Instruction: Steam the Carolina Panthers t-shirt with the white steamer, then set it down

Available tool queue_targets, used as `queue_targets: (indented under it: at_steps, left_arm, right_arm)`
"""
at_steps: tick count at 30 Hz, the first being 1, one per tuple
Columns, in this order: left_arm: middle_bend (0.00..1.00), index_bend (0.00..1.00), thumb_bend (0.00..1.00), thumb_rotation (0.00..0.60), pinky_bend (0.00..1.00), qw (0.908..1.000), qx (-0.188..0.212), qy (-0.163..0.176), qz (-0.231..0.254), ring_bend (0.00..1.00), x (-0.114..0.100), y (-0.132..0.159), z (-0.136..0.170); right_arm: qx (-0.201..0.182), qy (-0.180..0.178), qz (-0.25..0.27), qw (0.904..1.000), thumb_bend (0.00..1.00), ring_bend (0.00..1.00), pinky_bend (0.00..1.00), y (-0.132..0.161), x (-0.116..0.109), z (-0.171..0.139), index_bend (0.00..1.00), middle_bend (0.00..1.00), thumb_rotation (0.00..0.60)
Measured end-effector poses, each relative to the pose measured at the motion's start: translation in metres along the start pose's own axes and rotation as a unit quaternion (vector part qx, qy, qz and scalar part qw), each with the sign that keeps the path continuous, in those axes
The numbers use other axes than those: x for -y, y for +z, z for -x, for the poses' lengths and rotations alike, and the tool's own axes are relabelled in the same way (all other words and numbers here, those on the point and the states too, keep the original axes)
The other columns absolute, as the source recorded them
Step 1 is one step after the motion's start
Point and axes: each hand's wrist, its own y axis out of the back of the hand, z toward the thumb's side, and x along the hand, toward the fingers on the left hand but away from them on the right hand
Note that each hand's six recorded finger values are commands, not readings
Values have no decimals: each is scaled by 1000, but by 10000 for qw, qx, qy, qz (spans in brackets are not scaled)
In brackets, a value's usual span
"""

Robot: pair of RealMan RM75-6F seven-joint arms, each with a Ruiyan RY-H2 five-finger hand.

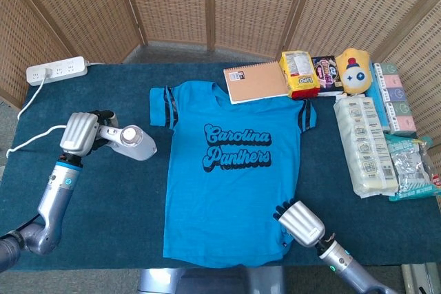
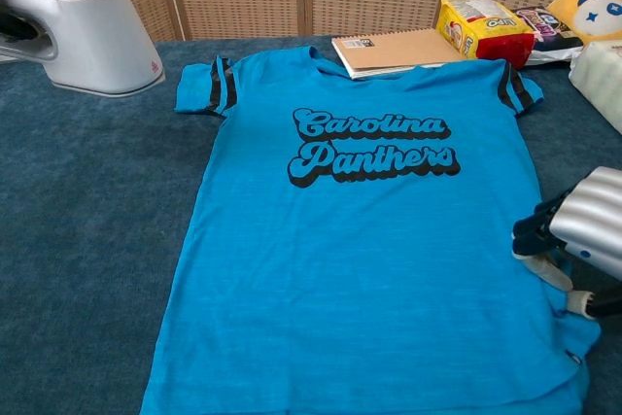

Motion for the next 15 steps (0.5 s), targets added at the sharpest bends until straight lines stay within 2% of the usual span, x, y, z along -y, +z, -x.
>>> queue_targets:
  at_steps: [8, 15]
  left_arm:
    - [662, 573, 540, 600, 728, 9997, 223, -120, 15, 606, 14, 19, -5]
    - [662, 573, 539, 600, 728, 9989, 382, -254, 86, 606, 29, 36, -8]
  right_arm:
    - [215, -117, 340, 9991, 442, 667, 731, -10, -11, 1, 734, 643, 600]
    - [286, -160, 415, 9986, 442, 673, 735, -15, -15, -2, 737, 648, 600]
